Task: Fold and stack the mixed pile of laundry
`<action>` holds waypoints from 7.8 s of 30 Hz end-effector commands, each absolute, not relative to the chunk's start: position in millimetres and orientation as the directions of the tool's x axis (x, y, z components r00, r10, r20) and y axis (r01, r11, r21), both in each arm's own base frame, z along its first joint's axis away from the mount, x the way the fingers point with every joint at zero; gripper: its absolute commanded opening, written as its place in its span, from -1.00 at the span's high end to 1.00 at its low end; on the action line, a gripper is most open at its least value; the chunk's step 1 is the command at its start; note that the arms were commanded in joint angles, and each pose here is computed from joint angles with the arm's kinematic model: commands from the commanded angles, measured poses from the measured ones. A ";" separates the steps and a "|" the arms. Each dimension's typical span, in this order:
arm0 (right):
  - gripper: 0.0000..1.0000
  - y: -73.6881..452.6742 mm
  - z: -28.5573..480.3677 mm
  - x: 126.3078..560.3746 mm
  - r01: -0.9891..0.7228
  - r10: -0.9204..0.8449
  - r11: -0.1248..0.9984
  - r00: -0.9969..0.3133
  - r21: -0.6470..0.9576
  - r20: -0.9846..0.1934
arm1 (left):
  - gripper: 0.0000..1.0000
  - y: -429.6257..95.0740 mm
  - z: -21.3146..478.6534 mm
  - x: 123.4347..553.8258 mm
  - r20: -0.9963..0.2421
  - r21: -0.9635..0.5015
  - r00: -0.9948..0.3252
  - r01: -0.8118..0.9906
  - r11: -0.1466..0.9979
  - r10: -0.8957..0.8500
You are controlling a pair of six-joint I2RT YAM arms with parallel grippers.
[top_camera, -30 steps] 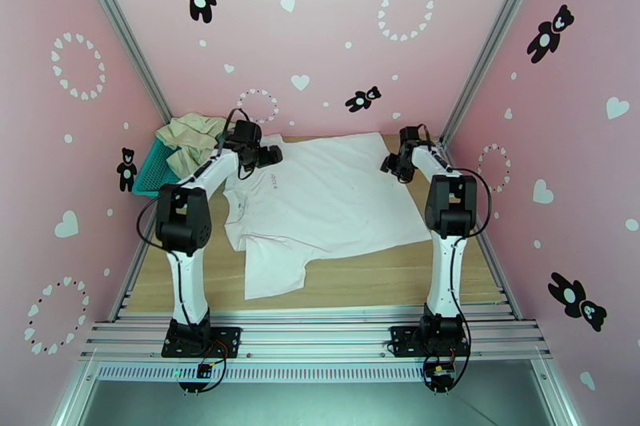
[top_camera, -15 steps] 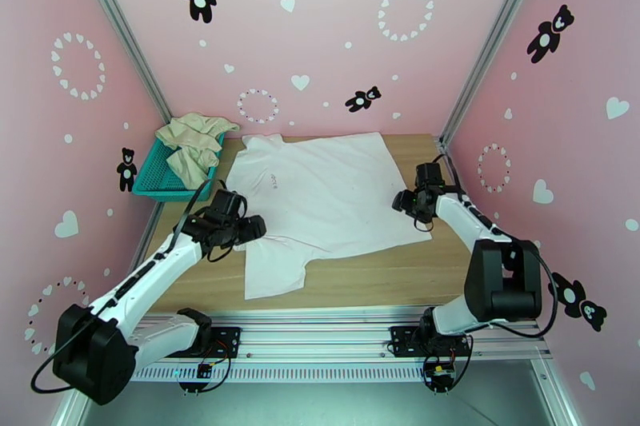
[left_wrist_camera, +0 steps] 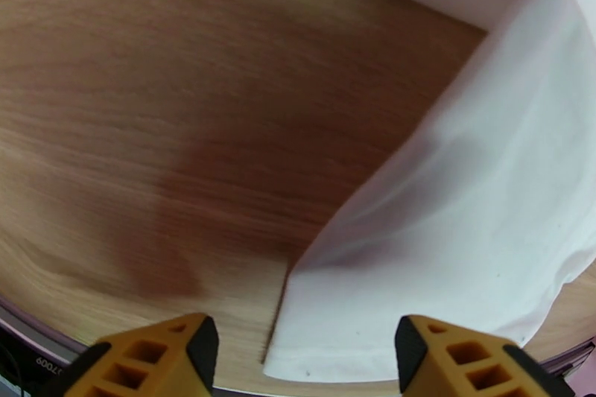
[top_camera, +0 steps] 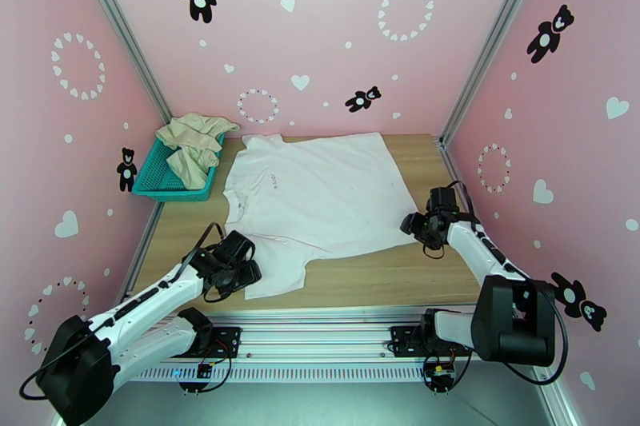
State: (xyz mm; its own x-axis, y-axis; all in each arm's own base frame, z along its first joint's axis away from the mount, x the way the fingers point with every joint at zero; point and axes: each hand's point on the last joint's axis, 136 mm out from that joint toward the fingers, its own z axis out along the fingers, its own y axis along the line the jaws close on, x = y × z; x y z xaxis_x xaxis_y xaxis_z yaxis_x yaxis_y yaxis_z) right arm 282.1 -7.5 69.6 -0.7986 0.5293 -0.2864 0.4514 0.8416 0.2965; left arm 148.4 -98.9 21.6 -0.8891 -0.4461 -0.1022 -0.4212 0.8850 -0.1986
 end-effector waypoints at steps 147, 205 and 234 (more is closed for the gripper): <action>0.66 -68.1 31.7 271.6 0.673 0.765 0.620 -0.634 0.404 -0.118 | 1.00 -140.0 175.5 170.0 -0.340 -0.340 -0.915 -0.095 0.936 -0.216; 0.11 -37.9 65.2 410.9 0.500 0.604 0.769 -0.772 0.397 -0.196 | 1.00 -126.1 169.4 332.4 -0.461 -0.350 -0.821 -0.180 0.919 -0.336; 0.71 -16.4 19.8 432.0 0.499 0.569 0.798 -0.809 0.339 -0.147 | 1.00 -123.1 169.0 319.0 -0.453 -0.364 -0.821 -0.185 0.913 -0.347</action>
